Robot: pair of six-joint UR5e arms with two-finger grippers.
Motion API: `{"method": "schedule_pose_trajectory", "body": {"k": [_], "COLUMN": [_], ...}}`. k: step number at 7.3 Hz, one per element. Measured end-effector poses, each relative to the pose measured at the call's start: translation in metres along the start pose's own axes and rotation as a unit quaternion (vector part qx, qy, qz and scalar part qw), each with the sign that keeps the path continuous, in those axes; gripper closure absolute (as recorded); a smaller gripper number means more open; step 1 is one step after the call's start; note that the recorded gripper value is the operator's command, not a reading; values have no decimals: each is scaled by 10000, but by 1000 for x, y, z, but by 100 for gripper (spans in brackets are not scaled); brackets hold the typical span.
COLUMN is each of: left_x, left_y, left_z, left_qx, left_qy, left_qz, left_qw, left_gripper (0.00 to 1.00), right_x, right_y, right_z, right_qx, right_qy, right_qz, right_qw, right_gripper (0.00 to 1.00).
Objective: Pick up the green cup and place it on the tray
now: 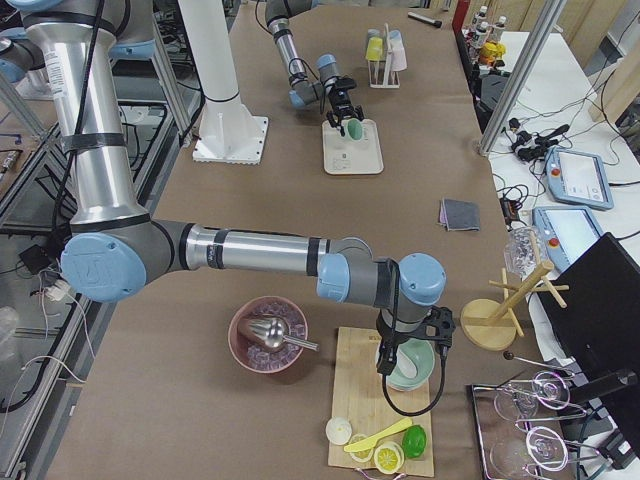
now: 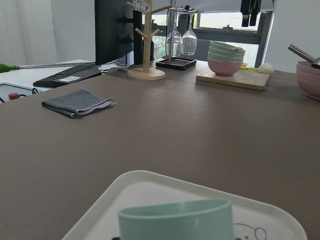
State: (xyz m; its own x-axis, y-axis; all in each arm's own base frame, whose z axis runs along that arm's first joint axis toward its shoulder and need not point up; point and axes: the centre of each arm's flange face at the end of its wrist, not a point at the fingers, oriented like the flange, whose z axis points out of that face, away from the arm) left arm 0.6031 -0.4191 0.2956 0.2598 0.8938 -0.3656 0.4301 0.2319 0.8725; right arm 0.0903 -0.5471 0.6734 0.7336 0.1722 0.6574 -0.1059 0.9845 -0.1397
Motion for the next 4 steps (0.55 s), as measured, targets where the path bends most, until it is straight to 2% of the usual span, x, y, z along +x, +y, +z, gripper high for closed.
{"method": "schedule_pose_trajectory", "body": {"k": [4], "left_x": [2], "left_y": [-10], "left_z": [22], "left_qx": [-198], "left_qy": [-121], "left_qz": [-43], "left_qw": [9997], "left_gripper": [100], "right_x": [-1], "right_y": [1], "right_z": [0], "right_qx": [1], "right_qy": [-36], "right_qz": [-3], "right_qw": [10000], "right_gripper": [0]}}
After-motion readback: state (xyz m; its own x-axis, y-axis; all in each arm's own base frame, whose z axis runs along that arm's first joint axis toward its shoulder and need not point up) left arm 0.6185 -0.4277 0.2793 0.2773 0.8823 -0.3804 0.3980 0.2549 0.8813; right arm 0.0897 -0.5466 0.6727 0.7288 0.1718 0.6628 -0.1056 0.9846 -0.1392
